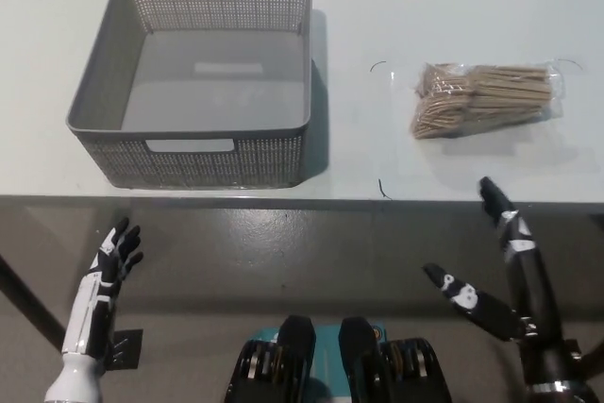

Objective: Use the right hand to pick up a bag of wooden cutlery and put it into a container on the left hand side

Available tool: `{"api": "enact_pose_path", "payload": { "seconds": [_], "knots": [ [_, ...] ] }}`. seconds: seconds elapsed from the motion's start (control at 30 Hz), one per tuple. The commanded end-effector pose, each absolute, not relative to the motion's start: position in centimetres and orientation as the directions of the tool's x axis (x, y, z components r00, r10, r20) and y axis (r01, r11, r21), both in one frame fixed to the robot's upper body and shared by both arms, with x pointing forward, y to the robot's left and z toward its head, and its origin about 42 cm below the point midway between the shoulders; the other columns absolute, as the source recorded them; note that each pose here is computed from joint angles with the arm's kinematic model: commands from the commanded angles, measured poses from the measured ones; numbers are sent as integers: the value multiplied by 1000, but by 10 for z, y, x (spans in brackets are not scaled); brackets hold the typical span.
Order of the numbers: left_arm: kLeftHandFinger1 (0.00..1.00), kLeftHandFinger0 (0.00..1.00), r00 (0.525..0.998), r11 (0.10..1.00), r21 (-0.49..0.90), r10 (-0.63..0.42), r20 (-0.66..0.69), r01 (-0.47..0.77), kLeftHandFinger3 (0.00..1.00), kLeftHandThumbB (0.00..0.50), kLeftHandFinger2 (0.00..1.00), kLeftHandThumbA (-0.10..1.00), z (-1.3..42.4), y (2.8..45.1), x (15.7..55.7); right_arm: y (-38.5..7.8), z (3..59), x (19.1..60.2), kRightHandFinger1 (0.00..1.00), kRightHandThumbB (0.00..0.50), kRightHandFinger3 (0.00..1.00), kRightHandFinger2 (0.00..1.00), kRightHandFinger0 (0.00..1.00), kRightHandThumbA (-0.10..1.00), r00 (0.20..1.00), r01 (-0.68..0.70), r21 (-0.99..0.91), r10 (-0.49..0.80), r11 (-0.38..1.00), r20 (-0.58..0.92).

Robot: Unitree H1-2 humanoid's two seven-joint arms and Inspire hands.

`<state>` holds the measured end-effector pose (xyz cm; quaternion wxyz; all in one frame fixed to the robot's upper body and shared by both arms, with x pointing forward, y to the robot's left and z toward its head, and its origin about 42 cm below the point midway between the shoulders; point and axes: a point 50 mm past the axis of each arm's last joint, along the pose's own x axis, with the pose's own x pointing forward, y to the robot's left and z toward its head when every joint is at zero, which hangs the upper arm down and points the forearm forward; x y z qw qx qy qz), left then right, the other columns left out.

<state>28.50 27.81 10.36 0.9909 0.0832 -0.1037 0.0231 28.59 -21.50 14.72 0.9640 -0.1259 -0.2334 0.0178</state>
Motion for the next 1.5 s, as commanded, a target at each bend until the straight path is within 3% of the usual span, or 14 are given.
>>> {"api": "enact_pose_path", "payload": {
  "seconds": [0.0,0.07,0.27,0.37,0.47,0.6,0.67,0.77,0.97,1.1,1.47],
  "knots": [
    [1000,1000,952,986,150,20,305,-68,1000,126,1000,1000,122,285,286,-226,192,289,1000,488,1000,1000,1000,948,815,120,-359,114,926,568],
    [1000,1000,955,988,143,21,294,-65,1000,115,1000,1000,122,287,280,-234,211,299,1000,500,1000,1000,1000,855,808,114,-394,146,912,571],
    [1000,1000,961,987,145,30,276,-73,1000,124,1000,1000,116,292,266,-254,265,326,1000,500,1000,1000,1000,842,819,130,-592,250,795,516],
    [1000,1000,960,985,153,29,279,-75,1000,127,1000,1000,115,292,265,-262,303,346,1000,500,1000,1000,1000,712,816,138,-702,322,699,480],
    [1000,1000,962,985,154,35,271,-79,1000,143,1000,1000,112,292,261,-269,338,362,1000,470,1000,1000,1000,571,836,145,-788,352,598,420],
    [1000,1000,968,987,150,24,250,-63,1000,147,1000,1000,111,293,259,-279,381,397,1000,474,1000,1000,1000,503,860,145,-840,354,522,368],
    [1000,1000,969,982,179,20,247,-65,1000,165,1000,1000,112,297,259,-278,404,429,1000,500,1000,1000,1000,549,874,146,-880,358,452,329],
    [1000,1000,971,979,193,23,238,-70,1000,188,1000,1000,112,298,255,-274,415,450,1000,500,1000,1000,1000,553,884,132,-905,365,405,292],
    [1000,1000,971,978,199,7,239,-56,1000,156,1000,1000,111,296,253,-263,437,493,1000,500,1000,1000,1000,588,921,31,-973,372,227,117],
    [1000,1000,972,976,209,6,234,-56,1000,180,1000,1000,112,296,252,-253,448,521,1000,500,1000,1000,1000,560,938,-71,-983,346,171,-7],
    [1000,1000,970,966,249,10,245,-73,1000,191,1000,1000,115,301,249,-238,444,566,1000,500,1000,1000,1000,747,917,-310,-950,255,-30,-307]
  ]
}}
